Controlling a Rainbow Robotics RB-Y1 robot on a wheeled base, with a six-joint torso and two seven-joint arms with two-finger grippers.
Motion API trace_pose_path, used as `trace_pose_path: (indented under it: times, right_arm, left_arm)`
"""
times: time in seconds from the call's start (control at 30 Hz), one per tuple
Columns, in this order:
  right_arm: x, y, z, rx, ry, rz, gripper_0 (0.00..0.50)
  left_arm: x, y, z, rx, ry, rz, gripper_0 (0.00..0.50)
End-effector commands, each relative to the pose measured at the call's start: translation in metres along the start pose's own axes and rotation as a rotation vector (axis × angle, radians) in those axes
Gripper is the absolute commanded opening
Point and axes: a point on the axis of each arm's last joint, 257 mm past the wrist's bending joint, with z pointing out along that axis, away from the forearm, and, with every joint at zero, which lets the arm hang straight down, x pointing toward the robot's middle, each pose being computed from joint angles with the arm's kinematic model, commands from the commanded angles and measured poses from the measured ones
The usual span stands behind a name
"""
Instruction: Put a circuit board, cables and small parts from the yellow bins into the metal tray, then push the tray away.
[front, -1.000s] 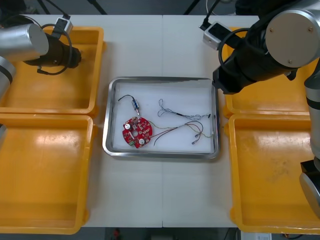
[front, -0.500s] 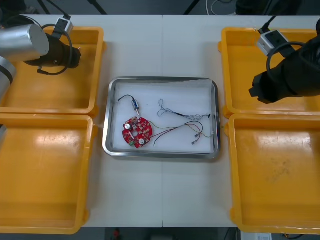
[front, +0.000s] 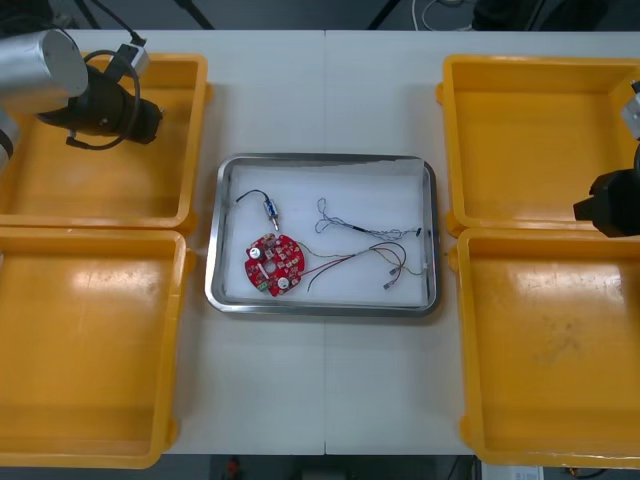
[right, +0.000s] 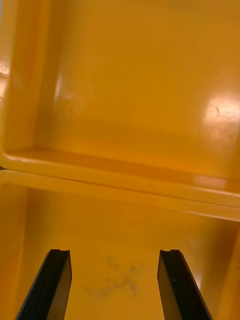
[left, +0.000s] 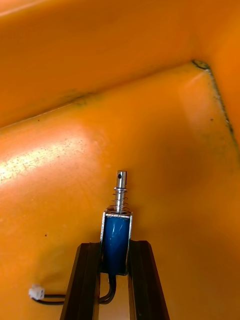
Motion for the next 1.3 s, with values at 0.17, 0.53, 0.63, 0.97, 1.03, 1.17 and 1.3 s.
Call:
trace_pose_path:
  times: [0.17,0.53,0.63,0.97,1.03,1.17,1.3]
  right_arm:
    - [0.042,-0.040,-0.008,0.079,0.048,0.080,0.500]
    - [0.077,-0.044,0.002,0.087,0.096,0.167,0.500]
    - [0.082,-0.043,0.006,0.089,0.102,0.192,0.500]
    - [0.087,-0.033,0.013,0.079,0.118,0.178,0.500]
    - [0.085,-0.029,0.012,0.073,0.114,0.170,0.500]
    - [0.086,-0.024,0.013,0.063,0.119,0.149,0.500]
    - [0.086,-0.022,0.013,0.061,0.118,0.141,0.500]
  left_arm:
    - [-0.025,0.009,-0.048,-0.050,0.040,-0.010,0.000]
    - [-0.029,-0.058,-0.096,-0.017,0.158,-0.166,0.000]
    - [-0.027,-0.081,-0.106,-0.022,0.186,-0.187,0.000]
    - [-0.007,-0.175,-0.112,-0.004,0.247,-0.175,0.000]
    - [-0.001,-0.193,-0.107,0.013,0.260,-0.180,0.000]
    - [0.008,-0.227,-0.100,0.041,0.283,-0.199,0.000]
    - [0.018,-0.252,-0.094,0.049,0.299,-0.217,0.000]
